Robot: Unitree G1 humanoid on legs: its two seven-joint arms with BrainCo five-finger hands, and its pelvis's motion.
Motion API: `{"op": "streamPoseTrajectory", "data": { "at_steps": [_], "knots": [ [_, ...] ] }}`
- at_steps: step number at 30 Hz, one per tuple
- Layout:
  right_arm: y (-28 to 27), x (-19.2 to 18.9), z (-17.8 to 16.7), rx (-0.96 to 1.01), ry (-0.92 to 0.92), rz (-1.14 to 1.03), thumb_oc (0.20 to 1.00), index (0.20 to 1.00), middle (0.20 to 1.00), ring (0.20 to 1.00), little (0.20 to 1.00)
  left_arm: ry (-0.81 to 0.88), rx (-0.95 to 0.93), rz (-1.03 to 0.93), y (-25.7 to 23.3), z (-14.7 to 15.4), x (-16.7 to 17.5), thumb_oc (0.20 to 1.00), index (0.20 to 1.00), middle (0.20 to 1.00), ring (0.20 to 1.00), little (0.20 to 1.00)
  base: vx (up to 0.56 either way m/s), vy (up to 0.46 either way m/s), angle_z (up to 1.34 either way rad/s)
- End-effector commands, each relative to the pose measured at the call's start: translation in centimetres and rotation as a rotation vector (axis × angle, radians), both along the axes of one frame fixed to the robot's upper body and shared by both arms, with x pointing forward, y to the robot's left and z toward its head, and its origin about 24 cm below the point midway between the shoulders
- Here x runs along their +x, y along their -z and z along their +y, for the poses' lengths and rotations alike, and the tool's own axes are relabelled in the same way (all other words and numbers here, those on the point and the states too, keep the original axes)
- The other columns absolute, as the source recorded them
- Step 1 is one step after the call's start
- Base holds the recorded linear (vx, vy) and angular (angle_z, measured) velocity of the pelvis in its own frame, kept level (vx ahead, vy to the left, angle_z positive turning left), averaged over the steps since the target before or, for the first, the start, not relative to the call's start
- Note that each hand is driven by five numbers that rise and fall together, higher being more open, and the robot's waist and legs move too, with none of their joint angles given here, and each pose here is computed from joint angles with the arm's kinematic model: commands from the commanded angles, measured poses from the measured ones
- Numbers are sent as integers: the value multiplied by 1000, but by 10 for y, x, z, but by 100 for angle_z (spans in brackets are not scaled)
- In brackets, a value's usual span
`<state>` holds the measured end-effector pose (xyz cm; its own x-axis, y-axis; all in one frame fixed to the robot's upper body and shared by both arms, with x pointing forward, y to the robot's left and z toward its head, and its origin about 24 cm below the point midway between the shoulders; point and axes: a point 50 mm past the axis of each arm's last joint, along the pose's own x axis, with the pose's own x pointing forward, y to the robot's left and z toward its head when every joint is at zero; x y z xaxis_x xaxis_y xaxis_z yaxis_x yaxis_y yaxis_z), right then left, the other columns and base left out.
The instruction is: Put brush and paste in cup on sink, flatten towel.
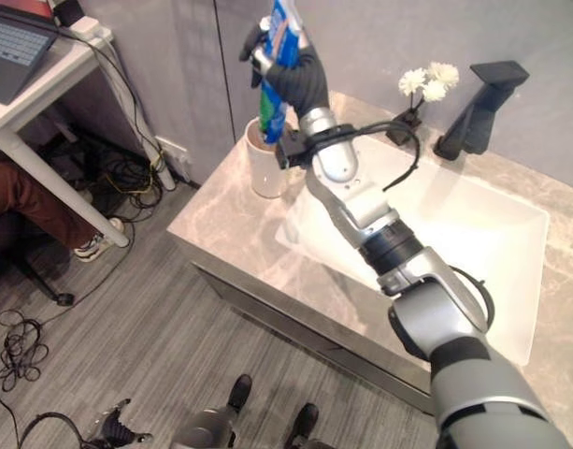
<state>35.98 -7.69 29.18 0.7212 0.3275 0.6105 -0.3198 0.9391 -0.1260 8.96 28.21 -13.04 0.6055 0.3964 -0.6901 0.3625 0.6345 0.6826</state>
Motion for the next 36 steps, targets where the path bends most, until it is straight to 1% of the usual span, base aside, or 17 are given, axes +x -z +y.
{"op": "streamPoseTrajectory", "data": {
  "at_steps": [1, 2, 3, 7, 36],
  "knots": [
    [-23, -9, 13, -4, -40, -123, 200, 200, 200, 200, 200, 17, 97, -17, -6, 15, 4, 1000, 1000, 1000, 1000, 1000, 0, 0, 0],
    [-21, -3, 15, -1, -6, -104, 200, 200, 200, 200, 200, 49, 79, -19, -6, 14, 2, 1000, 1000, 1000, 1000, 1000, -8, 6, -13],
    [-23, -1, 19, -4, 12, -93, 200, 200, 200, 200, 200, 43, 73, -11, -6, 14, -2, 1000, 1000, 1000, 1000, 1000, -3, 4, -13],
    [-21, -5, 20, -60, 3, -115, 200, 200, 200, 200, 200, 29, 72, -14, -6, 14, 0, 1000, 1000, 1000, 1000, 1000, 0, 7, 2],
    [-12, -6, 33, -154, 10, -129, 200, 200, 200, 200, 200, 0, 97, -28, -5, 14, 9, 1000, 1000, 1000, 1000, 1000, -2, 3, -1]
  ]
}}
